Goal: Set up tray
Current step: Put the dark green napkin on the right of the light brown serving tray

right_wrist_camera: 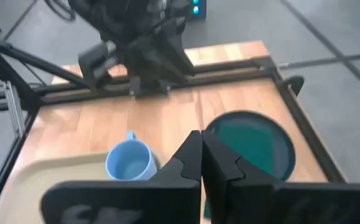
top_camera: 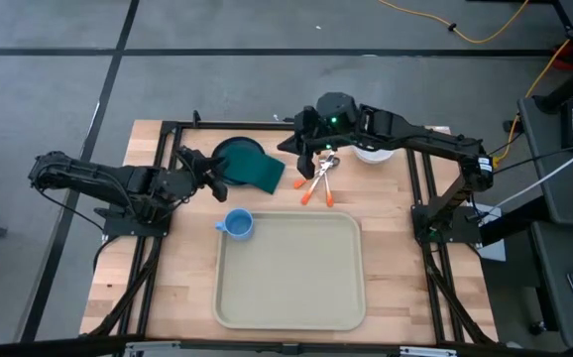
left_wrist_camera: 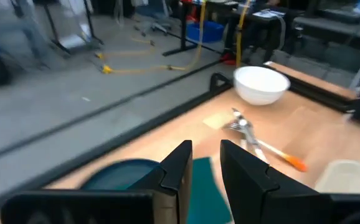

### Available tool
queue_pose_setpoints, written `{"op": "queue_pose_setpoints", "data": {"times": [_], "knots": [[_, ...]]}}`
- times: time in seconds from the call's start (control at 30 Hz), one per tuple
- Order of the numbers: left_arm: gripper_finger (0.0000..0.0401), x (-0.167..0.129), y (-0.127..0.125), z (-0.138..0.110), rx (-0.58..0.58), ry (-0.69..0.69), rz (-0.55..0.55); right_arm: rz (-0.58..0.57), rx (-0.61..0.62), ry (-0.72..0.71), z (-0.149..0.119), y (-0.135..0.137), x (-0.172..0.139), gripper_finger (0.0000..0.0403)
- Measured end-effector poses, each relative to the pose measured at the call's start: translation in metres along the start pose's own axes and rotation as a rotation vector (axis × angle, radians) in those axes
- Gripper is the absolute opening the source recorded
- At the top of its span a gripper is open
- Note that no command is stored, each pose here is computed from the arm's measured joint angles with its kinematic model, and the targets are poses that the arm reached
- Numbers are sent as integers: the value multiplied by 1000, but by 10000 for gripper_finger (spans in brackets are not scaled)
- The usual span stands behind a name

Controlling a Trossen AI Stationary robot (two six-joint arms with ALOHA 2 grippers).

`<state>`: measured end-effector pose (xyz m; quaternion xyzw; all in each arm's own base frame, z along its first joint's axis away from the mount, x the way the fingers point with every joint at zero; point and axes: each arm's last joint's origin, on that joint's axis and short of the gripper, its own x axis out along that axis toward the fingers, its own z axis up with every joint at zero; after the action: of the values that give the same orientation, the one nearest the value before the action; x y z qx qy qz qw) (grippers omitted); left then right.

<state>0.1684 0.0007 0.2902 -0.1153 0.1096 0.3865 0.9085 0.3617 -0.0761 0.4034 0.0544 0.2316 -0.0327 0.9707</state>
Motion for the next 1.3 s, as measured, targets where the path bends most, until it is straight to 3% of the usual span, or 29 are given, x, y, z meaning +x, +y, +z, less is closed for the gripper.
{"op": "queue_pose_setpoints", "data": {"times": [0.17,0.5,0.83,1.17,1.3], "knots": [[77,7,1,-4,-51,41,-76,-2,-3,-4,-1,-1,2,5],[77,12,5,4,11,-34,-30,-29,53,116,-14,-5,7,4],[77,17,10,6,8,-24,-26,-40,109,341,-51,-13,56,4],[77,17,10,6,28,-17,-37,-90,137,444,-71,-18,82,5],[77,17,10,6,45,-17,-36,-79,96,499,-82,-17,93,3]]}}
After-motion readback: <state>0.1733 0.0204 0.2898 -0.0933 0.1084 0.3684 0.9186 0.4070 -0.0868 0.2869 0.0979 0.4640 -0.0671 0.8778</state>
